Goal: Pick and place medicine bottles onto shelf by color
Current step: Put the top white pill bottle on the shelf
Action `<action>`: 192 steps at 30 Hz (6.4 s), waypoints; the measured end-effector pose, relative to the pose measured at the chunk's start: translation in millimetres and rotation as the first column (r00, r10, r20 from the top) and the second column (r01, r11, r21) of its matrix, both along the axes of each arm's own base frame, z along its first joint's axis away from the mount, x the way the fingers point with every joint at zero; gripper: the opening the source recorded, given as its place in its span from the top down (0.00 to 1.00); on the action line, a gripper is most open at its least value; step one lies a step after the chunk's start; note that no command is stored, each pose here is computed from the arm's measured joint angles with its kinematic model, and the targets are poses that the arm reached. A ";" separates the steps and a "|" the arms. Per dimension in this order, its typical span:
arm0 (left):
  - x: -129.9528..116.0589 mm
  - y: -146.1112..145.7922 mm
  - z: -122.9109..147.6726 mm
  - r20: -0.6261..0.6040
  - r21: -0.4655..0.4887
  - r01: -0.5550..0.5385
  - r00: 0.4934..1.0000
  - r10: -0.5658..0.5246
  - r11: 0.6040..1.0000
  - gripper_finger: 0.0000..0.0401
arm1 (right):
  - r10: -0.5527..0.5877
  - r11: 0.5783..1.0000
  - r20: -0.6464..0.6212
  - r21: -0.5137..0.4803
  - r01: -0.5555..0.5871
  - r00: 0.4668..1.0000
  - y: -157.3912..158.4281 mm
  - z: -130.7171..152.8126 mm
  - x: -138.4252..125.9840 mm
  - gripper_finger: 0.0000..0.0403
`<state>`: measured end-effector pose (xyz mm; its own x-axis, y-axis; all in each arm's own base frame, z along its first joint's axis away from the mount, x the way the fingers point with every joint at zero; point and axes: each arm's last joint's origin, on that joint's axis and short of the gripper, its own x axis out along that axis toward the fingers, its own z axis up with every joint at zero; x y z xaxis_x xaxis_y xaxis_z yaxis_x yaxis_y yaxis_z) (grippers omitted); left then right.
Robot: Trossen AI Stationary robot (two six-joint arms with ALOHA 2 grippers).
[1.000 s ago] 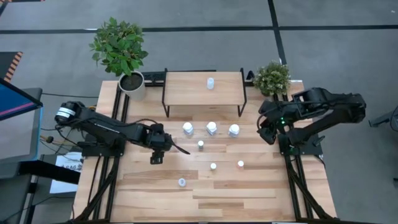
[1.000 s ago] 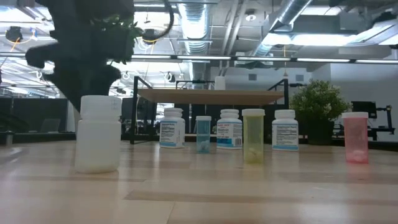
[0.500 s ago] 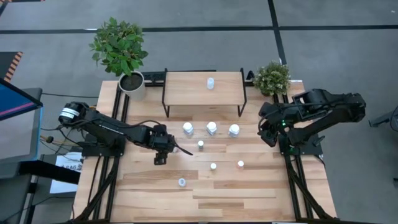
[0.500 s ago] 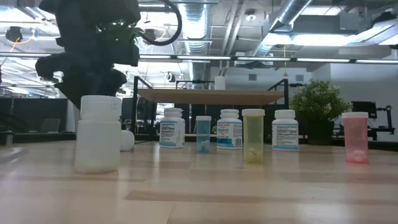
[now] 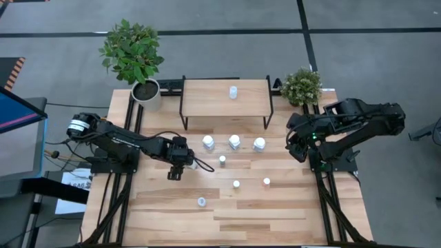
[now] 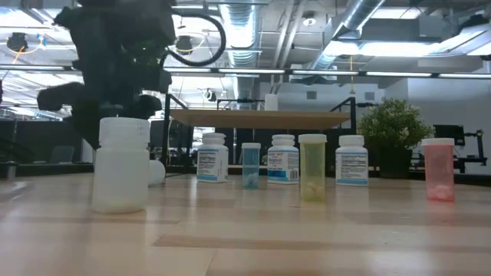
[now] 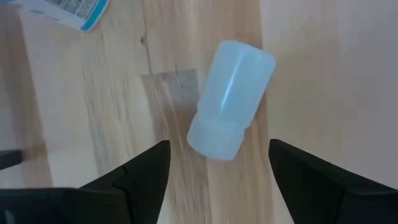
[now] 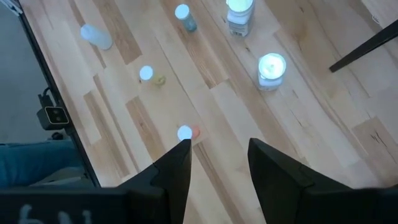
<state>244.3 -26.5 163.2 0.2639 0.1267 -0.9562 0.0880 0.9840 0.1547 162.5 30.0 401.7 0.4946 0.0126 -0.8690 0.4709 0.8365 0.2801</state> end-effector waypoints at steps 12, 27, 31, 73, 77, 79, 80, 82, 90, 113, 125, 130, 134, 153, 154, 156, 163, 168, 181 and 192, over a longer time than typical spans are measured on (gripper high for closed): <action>4.8 6.3 -2.8 0.047 -0.018 0.118 0.992 -0.117 0.993 0.35 | -0.001 1.000 0.000 0.000 0.001 1.000 -0.1 0.0 0.1 0.55; -2.5 8.1 -17.1 0.058 -0.048 0.057 0.997 -0.054 0.997 0.46 | 0.000 1.000 0.000 0.000 0.000 1.000 -0.1 0.0 0.1 0.55; -2.5 8.1 -17.2 0.061 -0.054 0.039 0.998 -0.036 0.998 0.52 | -0.001 1.000 0.000 0.000 0.001 1.000 -0.1 0.0 0.1 0.55; -1.9 -48.3 -7.6 -0.860 0.003 0.097 0.508 -0.047 0.995 0.76 | 0.008 0.999 0.012 -0.036 -0.007 1.000 -0.9 0.5 0.9 0.55; 6.6 -50.4 -19.6 -0.878 0.010 0.095 0.476 -0.037 0.995 0.74 | 0.007 0.999 0.012 -0.037 -0.007 1.000 -0.9 0.5 0.9 0.55; 9.1 -49.9 -24.7 -0.887 0.017 0.100 0.460 -0.031 0.995 0.74 | 0.008 0.999 0.012 -0.037 -0.007 1.000 -0.9 0.5 0.9 0.55; 9.4 -49.7 -27.1 -0.893 0.012 0.105 0.449 -0.036 0.994 0.74 | 0.008 0.999 0.012 -0.037 -0.008 1.000 -0.9 0.5 0.9 0.55; 9.5 -50.0 -30.9 -0.901 0.006 0.114 0.432 -0.044 0.994 0.74 | 0.009 0.999 0.012 -0.038 -0.009 1.000 -0.9 0.5 0.9 0.55; 9.5 -49.8 -31.2 -0.900 0.020 0.102 0.434 -0.026 0.995 0.71 | 0.031 0.998 0.011 -0.050 -0.030 0.999 -0.9 0.4 0.8 0.55; 41.8 -59.9 15.0 -0.761 -0.003 0.034 0.648 -0.025 0.999 0.40 | 0.032 0.998 0.011 -0.051 -0.032 0.999 -0.9 0.4 0.8 0.55; -33.3 -32.5 105.8 -0.292 -0.114 -0.522 0.831 0.474 0.845 0.51 | 0.030 0.998 0.011 -0.050 -0.029 1.000 -0.9 0.4 0.8 0.55; -71.2 -42.2 75.7 -0.275 -0.188 -0.657 0.749 0.603 0.730 0.54 | 0.030 0.998 0.011 -0.050 -0.029 0.999 -0.9 0.5 0.7 0.55; -93.7 -45.2 65.1 -0.197 -0.179 -0.742 0.671 0.715 0.647 0.54 | 0.029 0.998 0.011 -0.049 -0.029 1.000 -0.9 0.4 0.8 0.55; -144.1 -121.0 42.0 0.127 -0.166 -0.800 0.563 0.817 0.577 0.54 | 0.030 0.999 0.023 -0.045 -0.029 0.999 -0.6 1.1 1.7 0.55; -147.0 -124.1 39.5 0.125 -0.161 -0.816 0.541 0.831 0.555 0.54 | 0.030 0.999 0.023 -0.044 -0.029 0.999 -0.6 1.1 1.8 0.55; -150.9 -129.3 34.1 0.119 -0.140 -0.841 0.509 0.852 0.522 0.54 | 0.031 0.999 0.027 -0.044 -0.029 0.999 -0.5 1.3 2.1 0.55; -152.4 -140.9 17.1 0.253 -0.139 -0.845 0.474 0.843 0.517 0.54 | 0.030 0.999 0.026 -0.044 -0.029 0.999 -0.5 1.2 2.1 0.55; -149.3 -144.6 8.3 0.269 -0.120 -0.860 0.453 0.850 0.496 0.54 | 0.031 0.999 0.027 -0.044 -0.029 0.999 -0.5 1.3 2.0 0.55; -131.3 -118.0 34.5 0.049 -0.160 -0.927 0.335 0.941 0.339 0.54 | 0.033 0.998 0.025 -0.045 -0.032 0.999 -0.5 1.2 2.0 0.55; -131.0 -65.7 76.9 -0.071 -0.289 -0.877 0.418 0.905 0.383 0.54 | 0.035 0.998 0.025 -0.046 -0.034 0.999 -0.5 1.2 2.0 0.55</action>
